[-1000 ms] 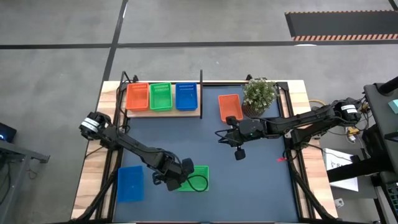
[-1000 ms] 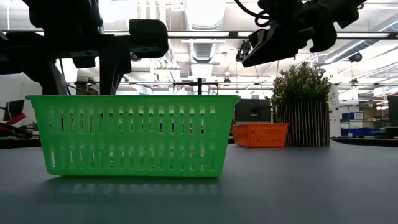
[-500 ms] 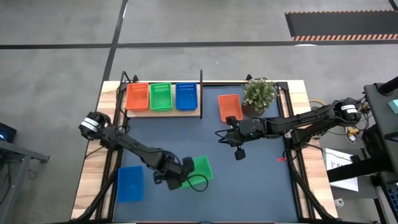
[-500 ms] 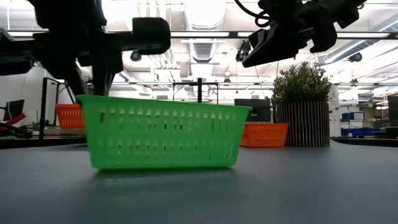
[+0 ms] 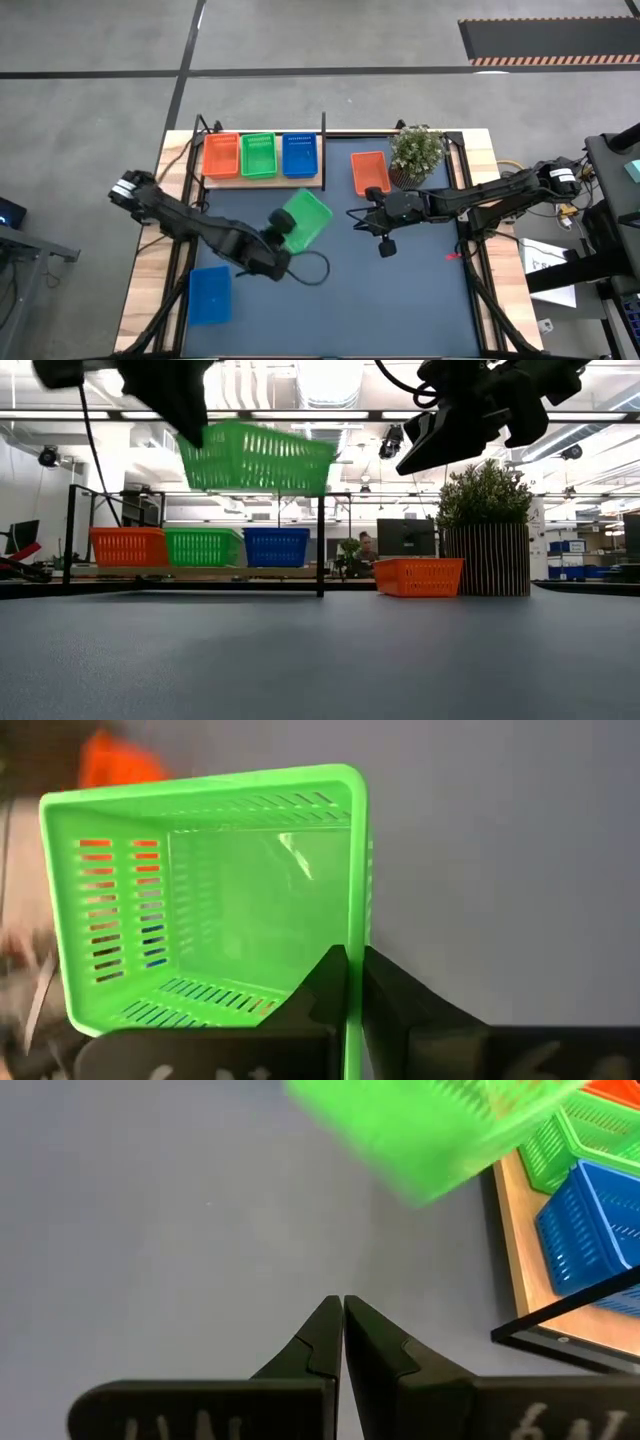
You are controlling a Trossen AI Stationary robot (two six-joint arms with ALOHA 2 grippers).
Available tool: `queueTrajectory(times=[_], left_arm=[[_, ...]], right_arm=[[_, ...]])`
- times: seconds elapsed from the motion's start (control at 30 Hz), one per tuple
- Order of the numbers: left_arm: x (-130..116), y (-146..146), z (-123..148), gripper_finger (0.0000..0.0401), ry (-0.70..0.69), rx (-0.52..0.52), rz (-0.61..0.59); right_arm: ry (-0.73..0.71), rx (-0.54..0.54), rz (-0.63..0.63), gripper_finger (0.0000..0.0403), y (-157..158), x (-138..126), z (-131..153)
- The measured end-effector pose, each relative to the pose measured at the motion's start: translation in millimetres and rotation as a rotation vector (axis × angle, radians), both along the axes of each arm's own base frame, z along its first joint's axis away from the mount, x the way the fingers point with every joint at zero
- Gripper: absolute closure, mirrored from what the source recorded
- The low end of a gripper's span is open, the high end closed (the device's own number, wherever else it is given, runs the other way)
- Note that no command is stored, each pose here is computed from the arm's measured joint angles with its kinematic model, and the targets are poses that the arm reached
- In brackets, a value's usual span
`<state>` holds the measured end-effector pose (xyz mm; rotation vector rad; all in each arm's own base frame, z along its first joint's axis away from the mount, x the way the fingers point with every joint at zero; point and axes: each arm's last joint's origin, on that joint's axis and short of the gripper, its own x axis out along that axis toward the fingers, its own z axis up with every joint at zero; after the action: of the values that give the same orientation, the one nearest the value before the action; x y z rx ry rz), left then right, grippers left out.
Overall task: Stack baskets on shelf by color
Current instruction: Stack the green bin on top of the stacked green bins on the shelf
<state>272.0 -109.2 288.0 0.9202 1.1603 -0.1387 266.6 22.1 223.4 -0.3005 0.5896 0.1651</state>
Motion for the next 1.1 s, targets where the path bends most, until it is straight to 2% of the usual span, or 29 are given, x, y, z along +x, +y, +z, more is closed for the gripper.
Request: queueTrajectory(times=[0.13, 0.37, 0.47, 0.63, 0.83, 1.1], left_arm=[[-15.8, 31.1, 23.4, 0.0400, -0.118, -0.060, 0.226], [-45.2, 96.4, 49.6, 0.0401, -0.287, -0.148, 0.552], [-55.8, 123.4, 52.2, 0.0401, -0.317, -0.154, 0.669], [-66.8, 162.5, 38.8, 0.0401, -0.278, -0.201, 0.828], [-65.2, 189.5, 18.6, 0.0401, -0.212, -0.172, 0.869], [-46.7, 202.6, 1.3, 0.0401, -0.124, -0.152, 0.817]], right_arm=[[-0.003, 0.004, -0.002, 0.0394, 0.0, -0.7, 1.0], [0.008, 0.010, -0.007, 0.0394, -0.1, -1.3, 0.2], [0.008, 0.009, -0.007, 0.0394, -0.1, -1.2, 0.3], [0.008, 0.010, -0.007, 0.0394, 0.0, -1.3, 0.2], [0.016, 0.009, -0.008, 0.0394, -0.2, -1.7, -0.4], [0.022, 0.011, -0.009, 0.0394, -0.2, -2.0, -0.9]])
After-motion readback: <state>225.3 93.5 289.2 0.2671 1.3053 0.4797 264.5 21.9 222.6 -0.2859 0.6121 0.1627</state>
